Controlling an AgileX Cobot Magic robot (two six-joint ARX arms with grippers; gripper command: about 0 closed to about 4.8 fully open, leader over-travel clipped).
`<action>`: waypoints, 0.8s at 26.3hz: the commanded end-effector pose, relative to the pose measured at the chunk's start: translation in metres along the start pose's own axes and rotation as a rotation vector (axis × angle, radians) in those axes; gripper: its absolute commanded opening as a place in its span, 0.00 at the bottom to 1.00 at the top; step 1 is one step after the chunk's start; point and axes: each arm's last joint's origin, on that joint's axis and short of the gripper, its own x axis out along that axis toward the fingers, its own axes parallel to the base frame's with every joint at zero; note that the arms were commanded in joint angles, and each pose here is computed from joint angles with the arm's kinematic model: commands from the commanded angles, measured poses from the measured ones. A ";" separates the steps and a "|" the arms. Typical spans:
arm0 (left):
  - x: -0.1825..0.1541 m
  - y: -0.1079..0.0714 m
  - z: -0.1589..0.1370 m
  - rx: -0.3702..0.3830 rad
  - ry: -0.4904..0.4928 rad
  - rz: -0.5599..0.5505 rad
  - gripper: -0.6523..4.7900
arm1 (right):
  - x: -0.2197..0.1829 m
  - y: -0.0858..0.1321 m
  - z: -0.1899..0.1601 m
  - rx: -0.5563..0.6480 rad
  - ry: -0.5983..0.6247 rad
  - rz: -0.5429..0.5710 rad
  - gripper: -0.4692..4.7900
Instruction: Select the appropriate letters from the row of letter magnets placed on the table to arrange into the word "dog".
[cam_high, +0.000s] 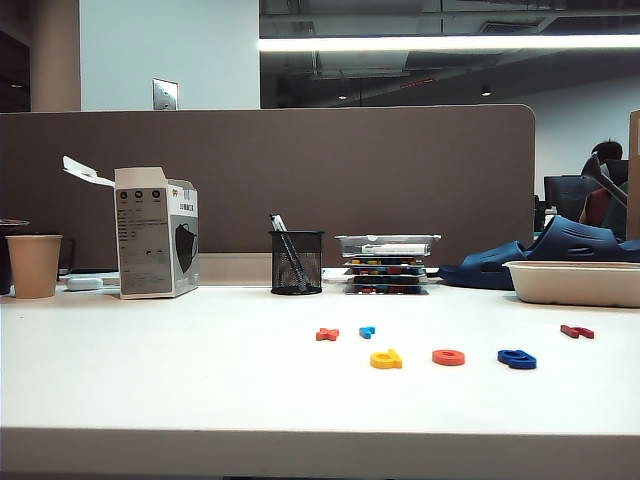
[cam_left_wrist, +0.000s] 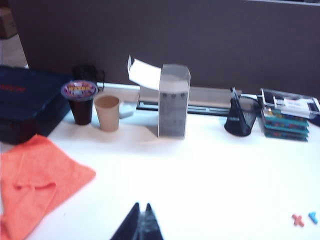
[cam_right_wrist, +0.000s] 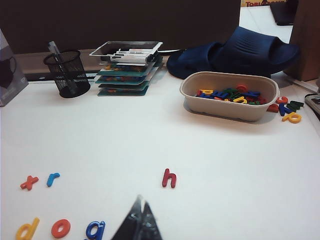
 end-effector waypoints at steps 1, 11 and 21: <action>-0.008 0.000 -0.021 -0.008 -0.041 -0.024 0.11 | 0.003 0.000 -0.003 0.002 -0.034 0.011 0.08; 0.012 0.000 -0.082 -0.006 -0.071 -0.085 0.11 | 0.018 -0.002 -0.032 -0.022 -0.033 0.035 0.08; 0.066 0.000 -0.115 -0.081 -0.191 -0.073 0.11 | 0.034 -0.004 -0.064 -0.104 -0.087 0.070 0.08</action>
